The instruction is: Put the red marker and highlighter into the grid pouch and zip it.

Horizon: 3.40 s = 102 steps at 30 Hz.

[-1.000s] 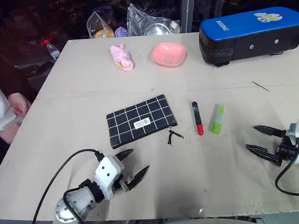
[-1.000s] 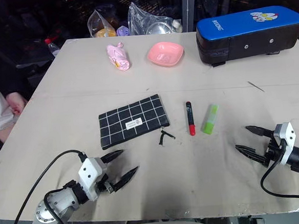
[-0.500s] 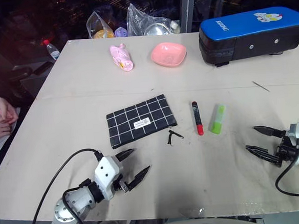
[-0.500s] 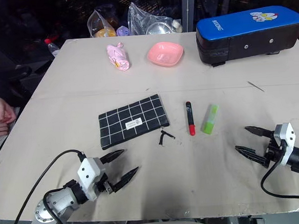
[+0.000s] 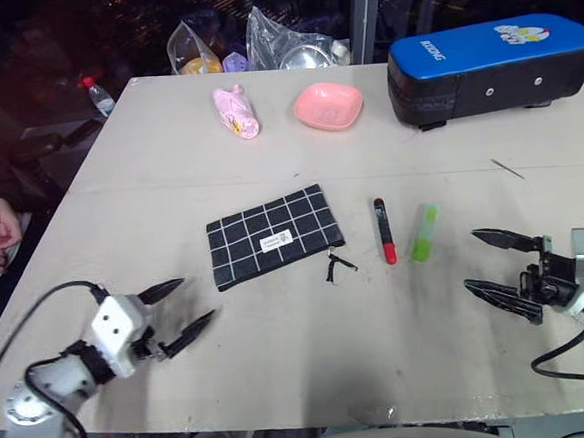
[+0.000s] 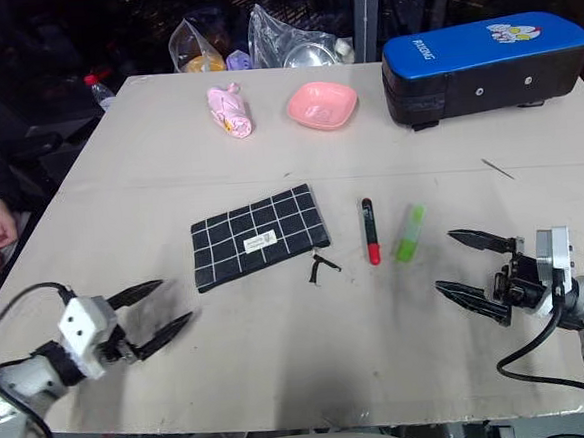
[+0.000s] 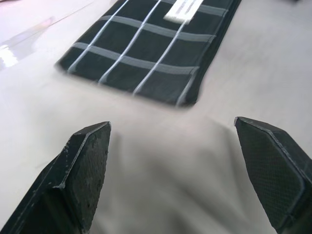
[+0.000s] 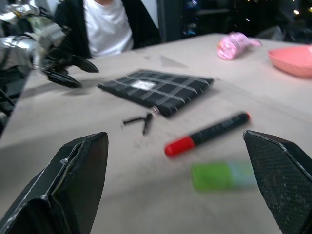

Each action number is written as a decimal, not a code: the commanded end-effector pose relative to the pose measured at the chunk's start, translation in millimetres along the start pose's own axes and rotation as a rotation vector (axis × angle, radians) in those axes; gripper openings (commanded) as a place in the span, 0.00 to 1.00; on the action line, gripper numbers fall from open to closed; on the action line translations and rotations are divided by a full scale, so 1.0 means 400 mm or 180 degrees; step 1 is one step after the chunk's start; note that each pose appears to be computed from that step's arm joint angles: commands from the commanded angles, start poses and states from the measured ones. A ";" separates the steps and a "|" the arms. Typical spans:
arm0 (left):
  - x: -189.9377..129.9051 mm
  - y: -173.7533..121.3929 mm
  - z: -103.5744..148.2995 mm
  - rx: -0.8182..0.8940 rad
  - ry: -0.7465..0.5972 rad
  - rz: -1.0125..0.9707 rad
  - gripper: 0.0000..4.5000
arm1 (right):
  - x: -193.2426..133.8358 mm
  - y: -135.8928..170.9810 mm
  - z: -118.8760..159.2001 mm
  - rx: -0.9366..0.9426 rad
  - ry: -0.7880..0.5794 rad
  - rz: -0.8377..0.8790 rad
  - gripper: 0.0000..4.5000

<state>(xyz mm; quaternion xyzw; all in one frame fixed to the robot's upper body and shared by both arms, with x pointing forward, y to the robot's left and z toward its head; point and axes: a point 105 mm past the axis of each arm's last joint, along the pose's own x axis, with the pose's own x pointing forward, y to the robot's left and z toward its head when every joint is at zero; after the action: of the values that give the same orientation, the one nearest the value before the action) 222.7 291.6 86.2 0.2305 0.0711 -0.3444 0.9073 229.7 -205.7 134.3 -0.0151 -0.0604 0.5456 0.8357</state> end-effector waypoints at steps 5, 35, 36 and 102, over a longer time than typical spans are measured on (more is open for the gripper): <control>-0.001 0.099 0.013 0.0858 0.0211 -0.0120 0.92 | 0.026 0.006 0.020 -0.0127 -0.0097 0.0135 1.00; 0.276 0.039 0.149 0.3016 -0.0833 -0.0179 0.92 | 0.044 -0.006 0.014 -0.0234 -0.0143 -0.0076 1.00; 0.287 0.030 0.154 0.2991 -0.0880 -0.0191 0.92 | 0.045 -0.006 0.013 -0.0233 -0.0144 -0.0078 1.00; 0.418 -0.056 0.325 0.1405 -0.1257 0.1113 0.00 | 0.501 -0.228 0.071 -0.0080 0.0348 -0.1275 0.15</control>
<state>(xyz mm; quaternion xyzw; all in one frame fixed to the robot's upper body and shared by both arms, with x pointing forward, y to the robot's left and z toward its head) 335.0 121.5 132.2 0.3563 -0.1945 -0.2267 0.8853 389.1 -63.4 169.1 -0.0332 0.0146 0.3594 0.9325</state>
